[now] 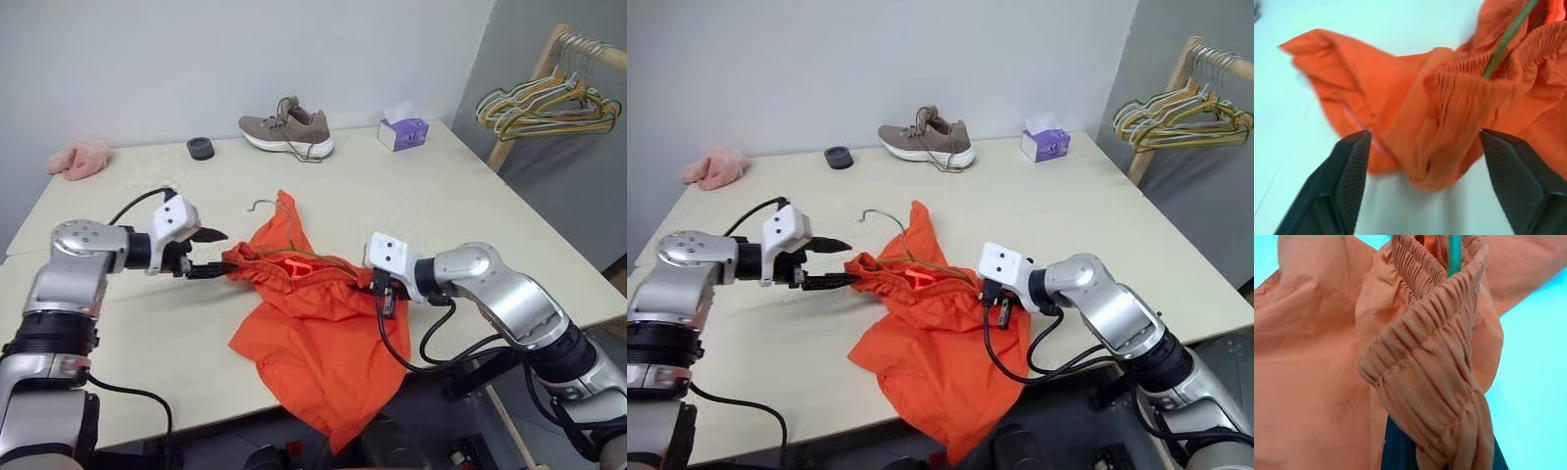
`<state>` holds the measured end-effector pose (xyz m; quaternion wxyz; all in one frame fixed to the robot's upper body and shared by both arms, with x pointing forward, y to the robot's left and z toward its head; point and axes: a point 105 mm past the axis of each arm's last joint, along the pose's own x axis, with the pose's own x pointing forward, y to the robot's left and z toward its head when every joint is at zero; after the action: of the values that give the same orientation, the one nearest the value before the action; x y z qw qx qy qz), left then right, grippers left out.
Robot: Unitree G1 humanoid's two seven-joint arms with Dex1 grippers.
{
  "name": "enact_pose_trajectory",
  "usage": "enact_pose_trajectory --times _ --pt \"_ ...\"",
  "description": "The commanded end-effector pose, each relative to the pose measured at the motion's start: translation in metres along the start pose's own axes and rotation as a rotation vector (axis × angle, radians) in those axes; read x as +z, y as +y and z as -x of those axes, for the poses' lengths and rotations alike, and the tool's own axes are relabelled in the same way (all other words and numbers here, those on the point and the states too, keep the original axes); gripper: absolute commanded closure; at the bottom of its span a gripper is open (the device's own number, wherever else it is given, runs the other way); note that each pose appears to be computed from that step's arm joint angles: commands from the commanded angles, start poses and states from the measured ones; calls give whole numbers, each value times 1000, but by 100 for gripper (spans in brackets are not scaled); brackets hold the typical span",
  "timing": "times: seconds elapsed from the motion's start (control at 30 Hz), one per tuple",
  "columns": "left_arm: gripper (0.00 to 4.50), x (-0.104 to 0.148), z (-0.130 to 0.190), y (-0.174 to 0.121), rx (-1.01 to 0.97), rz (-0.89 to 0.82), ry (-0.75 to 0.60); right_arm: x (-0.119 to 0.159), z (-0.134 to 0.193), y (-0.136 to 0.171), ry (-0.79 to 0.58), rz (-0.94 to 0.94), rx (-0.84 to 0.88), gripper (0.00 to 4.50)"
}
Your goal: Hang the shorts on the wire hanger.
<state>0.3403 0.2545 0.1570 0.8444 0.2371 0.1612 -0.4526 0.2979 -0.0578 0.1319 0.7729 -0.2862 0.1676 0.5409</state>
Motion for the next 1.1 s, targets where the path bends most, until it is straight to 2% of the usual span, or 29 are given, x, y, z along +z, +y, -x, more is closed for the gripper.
enact_pose_trajectory --times 0.03,0.2,0.27,0.37,0.47,0.6,0.77,0.97,1.1 --pt "89 18 18 23 126 39 -109 7 16 -9 -40 -12 -53 450" --pt "89 27 33 42 237 123 -224 -11 39 -25 -27 -136 -151 450" --pt "89 32 45 55 311 193 -309 -21 53 -35 -26 -210 -234 450" --pt "89 34 46 57 312 235 -346 -30 67 -43 -28 -273 -310 450" --pt "89 49 22 35 172 207 -393 -54 105 -61 -16 -408 -518 450" --pt "2 87 -7 -10 -53 131 -482 -81 145 -67 39 -504 -710 450" --pt "2 126 -24 -57 -279 35 -557 -111 188 -58 123 -587 -886 450" --pt "2 153 -39 -71 -337 5 -647 -139 218 -44 192 -669 -1033 450" --pt "2 174 -53 -87 -384 -20 -718 -159 259 -43 214 -749 -1265 450"
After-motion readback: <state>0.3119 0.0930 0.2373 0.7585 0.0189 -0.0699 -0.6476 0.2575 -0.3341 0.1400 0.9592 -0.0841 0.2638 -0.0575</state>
